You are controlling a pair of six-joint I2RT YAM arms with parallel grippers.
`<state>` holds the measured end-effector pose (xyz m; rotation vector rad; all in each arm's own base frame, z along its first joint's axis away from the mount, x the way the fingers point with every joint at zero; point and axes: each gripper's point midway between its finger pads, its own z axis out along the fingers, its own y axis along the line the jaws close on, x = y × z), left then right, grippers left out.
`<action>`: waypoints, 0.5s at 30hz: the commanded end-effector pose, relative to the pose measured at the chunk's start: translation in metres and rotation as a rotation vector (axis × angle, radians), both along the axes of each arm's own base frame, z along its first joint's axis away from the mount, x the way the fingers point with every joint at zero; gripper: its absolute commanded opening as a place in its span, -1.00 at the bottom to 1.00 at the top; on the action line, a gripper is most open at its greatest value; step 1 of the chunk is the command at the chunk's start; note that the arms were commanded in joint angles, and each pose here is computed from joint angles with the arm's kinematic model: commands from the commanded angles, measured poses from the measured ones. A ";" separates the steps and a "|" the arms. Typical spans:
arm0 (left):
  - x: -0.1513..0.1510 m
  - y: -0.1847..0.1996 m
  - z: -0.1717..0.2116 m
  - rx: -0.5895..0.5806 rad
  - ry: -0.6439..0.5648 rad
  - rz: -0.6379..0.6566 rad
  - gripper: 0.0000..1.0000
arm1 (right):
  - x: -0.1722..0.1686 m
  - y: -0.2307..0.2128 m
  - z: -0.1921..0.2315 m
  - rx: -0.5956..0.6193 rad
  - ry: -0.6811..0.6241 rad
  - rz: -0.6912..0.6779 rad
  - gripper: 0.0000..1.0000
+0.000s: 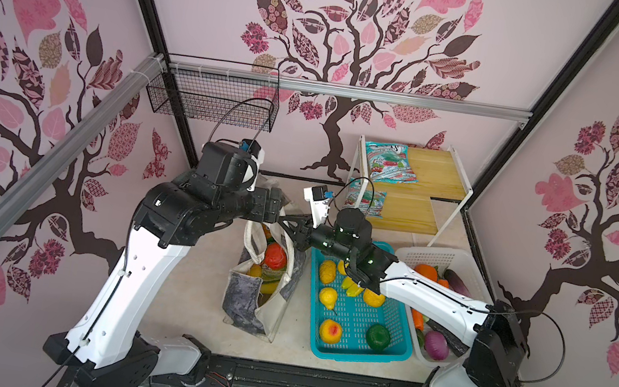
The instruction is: Place the food into the grocery bag and tie it
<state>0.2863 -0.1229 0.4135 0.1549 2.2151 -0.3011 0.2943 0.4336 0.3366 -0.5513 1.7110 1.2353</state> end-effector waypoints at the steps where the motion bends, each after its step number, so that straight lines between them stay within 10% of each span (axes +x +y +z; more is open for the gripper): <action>1: -0.009 0.015 0.033 -0.014 -0.097 0.051 0.88 | 0.003 0.001 0.019 0.040 -0.037 -0.026 -1.00; 15: -0.006 0.067 0.058 -0.388 -0.245 0.227 0.81 | -0.002 -0.009 0.019 0.019 -0.050 -0.036 -1.00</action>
